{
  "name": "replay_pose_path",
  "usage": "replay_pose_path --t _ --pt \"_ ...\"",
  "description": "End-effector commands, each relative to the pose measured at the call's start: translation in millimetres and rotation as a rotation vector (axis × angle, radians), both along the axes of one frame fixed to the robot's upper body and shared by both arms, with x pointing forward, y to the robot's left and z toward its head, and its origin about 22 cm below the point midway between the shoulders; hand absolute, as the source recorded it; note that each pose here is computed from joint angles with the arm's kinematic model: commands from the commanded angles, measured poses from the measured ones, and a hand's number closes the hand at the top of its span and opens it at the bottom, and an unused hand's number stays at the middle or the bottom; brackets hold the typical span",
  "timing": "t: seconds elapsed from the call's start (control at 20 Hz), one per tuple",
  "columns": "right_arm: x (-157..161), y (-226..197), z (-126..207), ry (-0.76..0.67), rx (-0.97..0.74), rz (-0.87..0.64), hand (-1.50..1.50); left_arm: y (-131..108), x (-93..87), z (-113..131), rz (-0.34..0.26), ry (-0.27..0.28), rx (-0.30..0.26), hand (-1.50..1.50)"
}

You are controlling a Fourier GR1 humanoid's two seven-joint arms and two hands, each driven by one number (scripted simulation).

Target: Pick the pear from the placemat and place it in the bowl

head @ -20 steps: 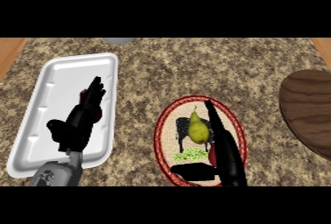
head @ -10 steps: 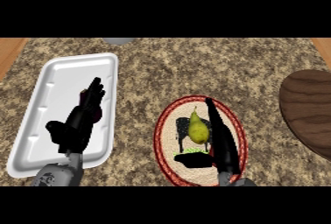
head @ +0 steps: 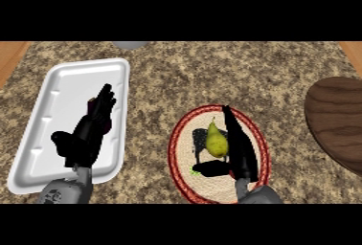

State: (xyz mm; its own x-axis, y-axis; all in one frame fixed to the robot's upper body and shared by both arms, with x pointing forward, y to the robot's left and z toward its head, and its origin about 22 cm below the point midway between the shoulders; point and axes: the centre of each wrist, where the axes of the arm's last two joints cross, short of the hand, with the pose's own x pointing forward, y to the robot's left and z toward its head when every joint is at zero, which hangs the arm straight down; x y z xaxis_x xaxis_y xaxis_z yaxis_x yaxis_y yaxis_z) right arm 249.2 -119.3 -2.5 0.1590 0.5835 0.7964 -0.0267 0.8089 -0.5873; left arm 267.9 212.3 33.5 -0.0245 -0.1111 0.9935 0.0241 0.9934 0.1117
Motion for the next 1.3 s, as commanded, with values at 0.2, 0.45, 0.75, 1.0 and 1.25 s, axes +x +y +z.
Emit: replay_pose_path --t 0.2,0.45,0.75,1.0,1.25 --pt "5 15 -13 -0.023 -0.167 0.212 1.5 1 1.2 -23 0.002 -0.006 -0.004 0.0" --pt "-9 24 -26 -0.046 -0.109 0.219 1.5 3 -0.7 -2 0.016 -0.01 0.004 0.0" --pt "-51 -33 -26 0.024 -0.031 0.61 1.5 11 0.6 -8 0.025 -0.005 0.012 0.0" --pt "-83 -65 -17 -0.005 0.043 0.955 1.5 19 -4.0 -14 0.041 0.017 0.011 0.0" --pt "-97 -109 30 -0.187 0.193 1.116 1.5 27 -4.0 -15 0.084 0.029 0.011 0.0"
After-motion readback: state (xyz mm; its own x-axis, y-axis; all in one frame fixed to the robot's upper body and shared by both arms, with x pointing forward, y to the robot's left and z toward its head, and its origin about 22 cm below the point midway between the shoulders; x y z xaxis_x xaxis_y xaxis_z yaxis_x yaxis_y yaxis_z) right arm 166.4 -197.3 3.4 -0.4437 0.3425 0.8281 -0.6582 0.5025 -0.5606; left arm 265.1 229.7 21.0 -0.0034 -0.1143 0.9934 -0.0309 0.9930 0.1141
